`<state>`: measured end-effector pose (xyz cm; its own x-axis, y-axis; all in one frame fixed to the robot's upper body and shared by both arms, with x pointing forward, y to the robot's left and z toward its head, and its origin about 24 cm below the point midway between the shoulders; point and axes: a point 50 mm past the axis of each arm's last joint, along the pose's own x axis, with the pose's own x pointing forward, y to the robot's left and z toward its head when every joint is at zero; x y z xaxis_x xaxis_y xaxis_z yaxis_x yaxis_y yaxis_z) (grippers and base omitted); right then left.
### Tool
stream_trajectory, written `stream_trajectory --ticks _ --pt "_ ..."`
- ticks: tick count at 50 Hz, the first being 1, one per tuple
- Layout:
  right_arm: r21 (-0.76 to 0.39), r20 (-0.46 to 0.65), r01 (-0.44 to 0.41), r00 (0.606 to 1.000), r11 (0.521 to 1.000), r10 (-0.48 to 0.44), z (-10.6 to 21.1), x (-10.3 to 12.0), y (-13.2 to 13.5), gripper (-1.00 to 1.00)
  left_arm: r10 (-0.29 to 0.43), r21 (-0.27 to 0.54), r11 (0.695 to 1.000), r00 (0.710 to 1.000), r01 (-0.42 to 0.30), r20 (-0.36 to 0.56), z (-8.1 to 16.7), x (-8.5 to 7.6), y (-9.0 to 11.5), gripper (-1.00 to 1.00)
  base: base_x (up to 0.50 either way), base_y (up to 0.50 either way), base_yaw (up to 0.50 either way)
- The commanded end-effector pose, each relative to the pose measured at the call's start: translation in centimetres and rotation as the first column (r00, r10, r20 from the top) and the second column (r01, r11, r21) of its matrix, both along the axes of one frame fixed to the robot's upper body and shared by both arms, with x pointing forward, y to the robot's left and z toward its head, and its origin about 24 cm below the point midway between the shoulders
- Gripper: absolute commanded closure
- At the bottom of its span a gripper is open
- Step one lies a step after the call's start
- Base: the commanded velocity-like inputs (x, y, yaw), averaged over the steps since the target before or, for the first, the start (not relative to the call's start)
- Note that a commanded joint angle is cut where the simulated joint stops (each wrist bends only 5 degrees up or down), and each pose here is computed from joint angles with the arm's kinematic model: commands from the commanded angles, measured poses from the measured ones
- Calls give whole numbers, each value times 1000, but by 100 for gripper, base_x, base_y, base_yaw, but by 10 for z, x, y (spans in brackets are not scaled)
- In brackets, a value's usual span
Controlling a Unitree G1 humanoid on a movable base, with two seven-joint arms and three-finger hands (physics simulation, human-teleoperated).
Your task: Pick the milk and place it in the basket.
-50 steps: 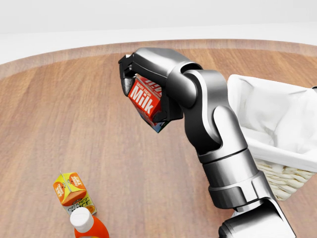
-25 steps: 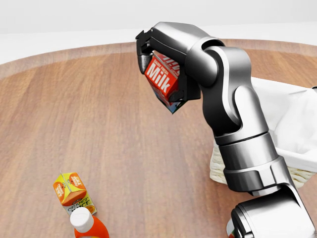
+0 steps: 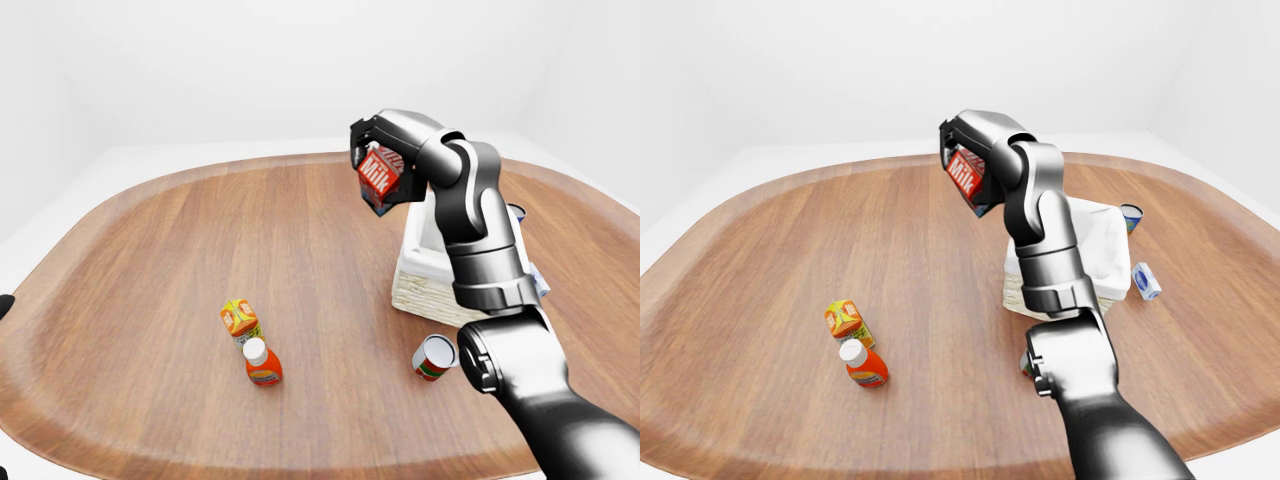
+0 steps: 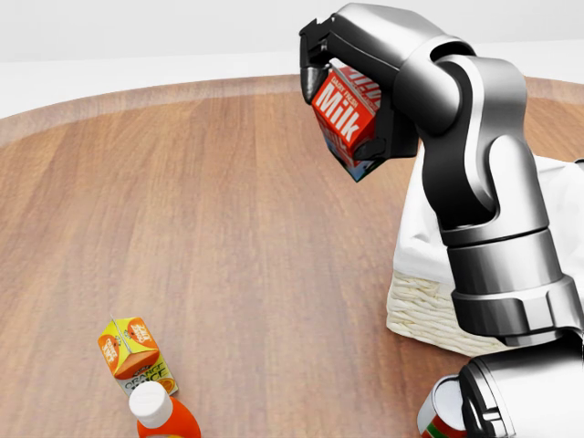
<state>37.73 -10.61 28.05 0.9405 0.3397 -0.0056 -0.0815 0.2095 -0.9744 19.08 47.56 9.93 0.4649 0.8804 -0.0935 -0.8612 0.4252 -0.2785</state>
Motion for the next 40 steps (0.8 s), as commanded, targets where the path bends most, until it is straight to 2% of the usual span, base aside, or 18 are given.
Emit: stream_trajectory --ticks 1,17,40 --pt "29 53 29 998 999 -30 18 -4 -20 100 1 -1 1000 1000 -1 0 0 0 0 -100 0 0 0" --pt "19 70 76 995 997 -77 16 -8 -38 100 1 0 1000 1000 -1 0 0 0 0 -100 0 0 0" --pt "31 -40 161 986 986 -160 -9 0 -71 100 5 1 1000 1000 -5 -3 0 0 0 -100 0 0 0"
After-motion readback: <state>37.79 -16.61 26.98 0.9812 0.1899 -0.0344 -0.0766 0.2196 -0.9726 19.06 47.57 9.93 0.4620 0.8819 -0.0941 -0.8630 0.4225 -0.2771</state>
